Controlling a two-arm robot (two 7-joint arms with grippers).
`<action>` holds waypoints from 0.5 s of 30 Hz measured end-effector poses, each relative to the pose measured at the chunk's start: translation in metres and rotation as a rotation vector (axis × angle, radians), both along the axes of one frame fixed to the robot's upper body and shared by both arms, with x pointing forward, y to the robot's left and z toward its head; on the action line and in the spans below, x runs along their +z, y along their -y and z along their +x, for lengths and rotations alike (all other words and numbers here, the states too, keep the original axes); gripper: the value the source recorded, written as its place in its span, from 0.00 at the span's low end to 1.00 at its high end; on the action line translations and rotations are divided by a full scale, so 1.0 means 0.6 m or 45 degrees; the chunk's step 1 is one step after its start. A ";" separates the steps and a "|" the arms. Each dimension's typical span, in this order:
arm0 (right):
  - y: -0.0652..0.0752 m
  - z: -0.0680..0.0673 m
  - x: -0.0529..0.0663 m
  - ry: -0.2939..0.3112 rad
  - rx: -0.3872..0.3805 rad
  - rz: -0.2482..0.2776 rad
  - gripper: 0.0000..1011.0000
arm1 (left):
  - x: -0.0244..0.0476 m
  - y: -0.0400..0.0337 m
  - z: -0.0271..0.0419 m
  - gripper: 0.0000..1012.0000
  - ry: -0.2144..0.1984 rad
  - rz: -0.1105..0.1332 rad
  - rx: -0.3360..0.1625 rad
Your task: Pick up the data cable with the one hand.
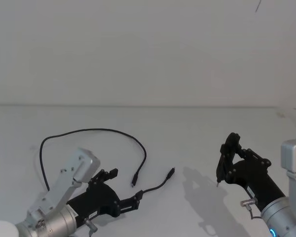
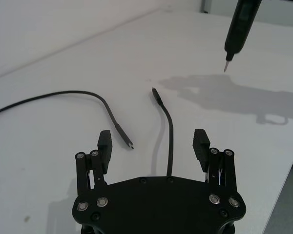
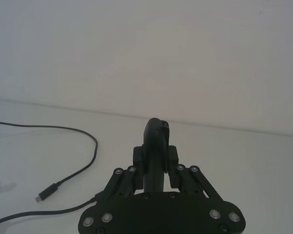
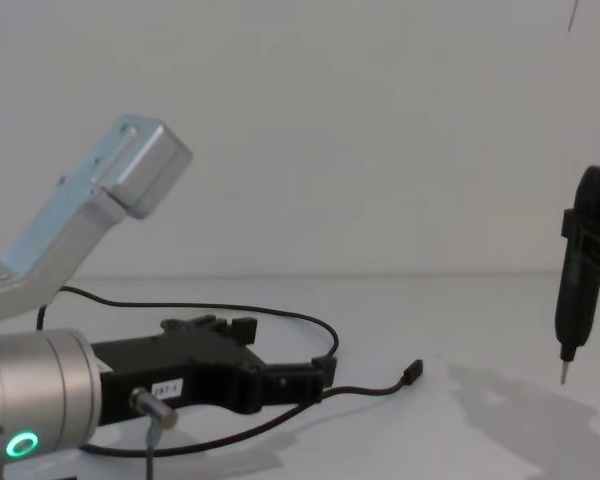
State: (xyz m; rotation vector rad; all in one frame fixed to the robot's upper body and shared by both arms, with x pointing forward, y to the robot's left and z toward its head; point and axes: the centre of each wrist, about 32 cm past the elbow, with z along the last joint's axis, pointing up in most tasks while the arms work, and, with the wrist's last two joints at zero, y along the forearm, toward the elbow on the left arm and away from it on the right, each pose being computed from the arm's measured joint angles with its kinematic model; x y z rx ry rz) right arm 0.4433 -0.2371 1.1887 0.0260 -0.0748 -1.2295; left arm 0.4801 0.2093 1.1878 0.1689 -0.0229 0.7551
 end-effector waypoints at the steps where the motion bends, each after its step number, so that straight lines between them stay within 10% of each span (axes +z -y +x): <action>1: 0.000 0.000 0.000 0.000 0.000 0.000 0.28 | 0.000 0.000 0.001 0.99 -0.004 0.007 -0.001; 15: 0.000 0.000 0.000 0.000 0.000 0.000 0.28 | -0.011 0.016 0.023 0.99 -0.034 0.123 -0.010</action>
